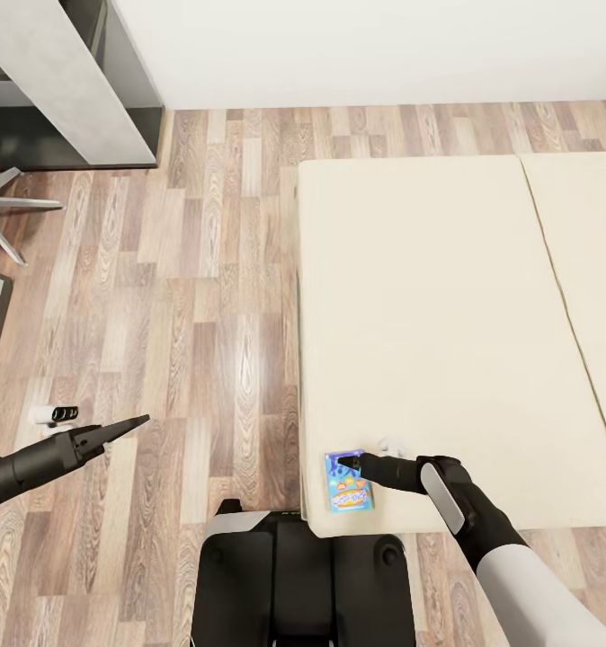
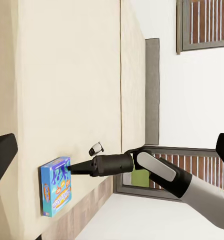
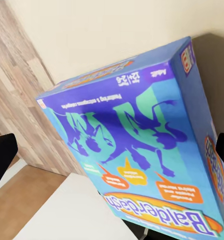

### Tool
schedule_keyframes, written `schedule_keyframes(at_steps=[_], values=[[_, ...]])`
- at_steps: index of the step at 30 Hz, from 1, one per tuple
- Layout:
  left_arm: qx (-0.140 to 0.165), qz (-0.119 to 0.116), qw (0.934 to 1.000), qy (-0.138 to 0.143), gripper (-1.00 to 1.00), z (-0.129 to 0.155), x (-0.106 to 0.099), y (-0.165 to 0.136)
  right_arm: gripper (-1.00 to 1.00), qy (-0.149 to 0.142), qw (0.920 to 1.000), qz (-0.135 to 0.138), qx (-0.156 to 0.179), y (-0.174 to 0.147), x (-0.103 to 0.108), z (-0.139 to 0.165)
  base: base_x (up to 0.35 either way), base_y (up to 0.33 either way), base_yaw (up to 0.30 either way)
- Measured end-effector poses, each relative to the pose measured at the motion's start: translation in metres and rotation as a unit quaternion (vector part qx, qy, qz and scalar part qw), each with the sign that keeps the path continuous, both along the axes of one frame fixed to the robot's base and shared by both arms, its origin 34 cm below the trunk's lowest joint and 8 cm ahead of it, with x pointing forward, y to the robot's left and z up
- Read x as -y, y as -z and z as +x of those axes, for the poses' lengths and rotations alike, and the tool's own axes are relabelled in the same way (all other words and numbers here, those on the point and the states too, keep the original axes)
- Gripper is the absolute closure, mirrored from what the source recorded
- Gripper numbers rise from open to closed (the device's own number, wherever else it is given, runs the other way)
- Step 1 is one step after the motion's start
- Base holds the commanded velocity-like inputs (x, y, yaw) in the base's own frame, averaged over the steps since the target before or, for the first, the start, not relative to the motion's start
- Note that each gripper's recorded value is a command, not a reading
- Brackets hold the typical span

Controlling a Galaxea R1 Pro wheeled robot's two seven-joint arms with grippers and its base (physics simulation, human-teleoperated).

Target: Put all the toys in the child's room - the three board games (two on the bed and one on the table), the two jigsaw puzzles on the table, and the tennis ball on the table - inside the toy box on the table in the child's room.

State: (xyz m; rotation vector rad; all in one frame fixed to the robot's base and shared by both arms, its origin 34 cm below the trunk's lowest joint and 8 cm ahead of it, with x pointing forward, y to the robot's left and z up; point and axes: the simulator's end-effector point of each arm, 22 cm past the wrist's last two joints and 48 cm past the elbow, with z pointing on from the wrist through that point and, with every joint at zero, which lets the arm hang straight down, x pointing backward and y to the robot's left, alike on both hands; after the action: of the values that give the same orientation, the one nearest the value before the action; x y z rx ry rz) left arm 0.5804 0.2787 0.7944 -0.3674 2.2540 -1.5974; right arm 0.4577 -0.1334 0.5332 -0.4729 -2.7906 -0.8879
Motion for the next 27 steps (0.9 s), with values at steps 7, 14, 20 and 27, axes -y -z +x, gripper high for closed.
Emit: schedule_keyframes(at_steps=[7, 14, 20, 27], values=[[0.0, 0.0, 1.0, 0.0, -1.0, 0.0001, 0.0, 0.0, -1.0, 0.0, 1.0, 0.0, 0.0, 0.0, 0.0, 0.0, 0.0, 0.051, 0.0], [0.0, 0.0, 1.0, 0.0, -1.0, 0.0002, 0.0, 0.0, -1.0, 0.0, 1.0, 0.0, 0.0, 0.0, 0.0, 0.0, 0.0, 0.014, 0.0], [0.0, 0.0, 1.0, 0.0, -1.0, 0.0, 0.0, 0.0, -1.0, 0.0, 1.0, 0.0, 0.0, 0.0, 0.0, -0.0001, -0.018, 0.077, 0.0], [0.0, 0.0, 1.0, 0.0, -1.0, 0.0, 0.0, 0.0, -1.0, 0.001, 1.0, 0.0, 0.0, 0.0, 0.0003, 0.0002, -0.004, 0.013, 0.0]])
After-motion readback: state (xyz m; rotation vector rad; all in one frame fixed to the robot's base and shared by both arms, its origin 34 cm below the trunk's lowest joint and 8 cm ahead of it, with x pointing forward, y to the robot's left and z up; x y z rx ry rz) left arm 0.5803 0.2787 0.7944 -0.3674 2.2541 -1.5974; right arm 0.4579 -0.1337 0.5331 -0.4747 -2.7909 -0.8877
